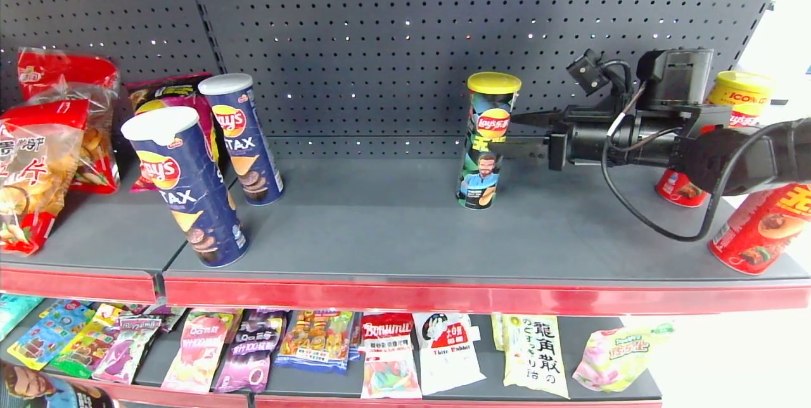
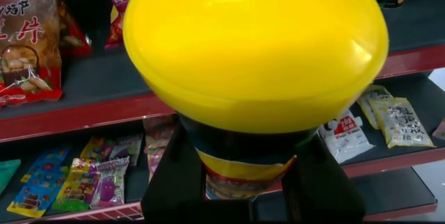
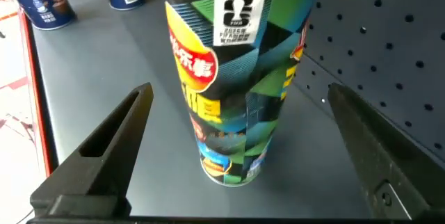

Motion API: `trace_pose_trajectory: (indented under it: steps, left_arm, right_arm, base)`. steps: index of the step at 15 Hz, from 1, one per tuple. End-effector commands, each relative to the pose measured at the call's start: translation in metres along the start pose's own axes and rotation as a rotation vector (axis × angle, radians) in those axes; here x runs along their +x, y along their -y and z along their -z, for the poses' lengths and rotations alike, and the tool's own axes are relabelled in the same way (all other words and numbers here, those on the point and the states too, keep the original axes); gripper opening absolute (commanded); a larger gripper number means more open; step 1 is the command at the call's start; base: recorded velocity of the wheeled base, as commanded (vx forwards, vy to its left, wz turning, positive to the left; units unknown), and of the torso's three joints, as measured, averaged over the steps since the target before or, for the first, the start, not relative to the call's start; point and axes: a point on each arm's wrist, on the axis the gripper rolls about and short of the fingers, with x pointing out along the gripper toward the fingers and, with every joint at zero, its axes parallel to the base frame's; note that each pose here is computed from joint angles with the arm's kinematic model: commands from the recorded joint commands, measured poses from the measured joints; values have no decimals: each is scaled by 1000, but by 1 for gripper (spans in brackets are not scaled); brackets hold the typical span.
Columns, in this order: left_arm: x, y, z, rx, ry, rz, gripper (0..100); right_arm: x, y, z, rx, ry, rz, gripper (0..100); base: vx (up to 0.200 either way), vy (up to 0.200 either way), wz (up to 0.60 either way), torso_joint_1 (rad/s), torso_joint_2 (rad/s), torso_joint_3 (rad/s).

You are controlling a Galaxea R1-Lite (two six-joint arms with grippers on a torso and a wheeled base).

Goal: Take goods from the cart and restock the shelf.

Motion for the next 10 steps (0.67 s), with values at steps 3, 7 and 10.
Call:
trace_pose_trajectory:
  steps: [3, 7, 10]
  left_arm:
    - [0, 0, 0, 0, -1, 0, 0]
    - [0, 0, 0, 0, -3, 0, 0]
    - [0, 0, 0, 0, -3, 0, 0]
  right_arm:
    - [10, -2, 0, -7, 7, -25, 100]
    - [23, 4, -5, -26, 27, -33, 100]
    - [30, 7, -3, -29, 31, -35, 100]
  base:
    - [0, 0, 0, 0, 0, 0]
    - [0, 0, 0, 0, 0, 0]
    - [0, 0, 0, 0, 0, 0]
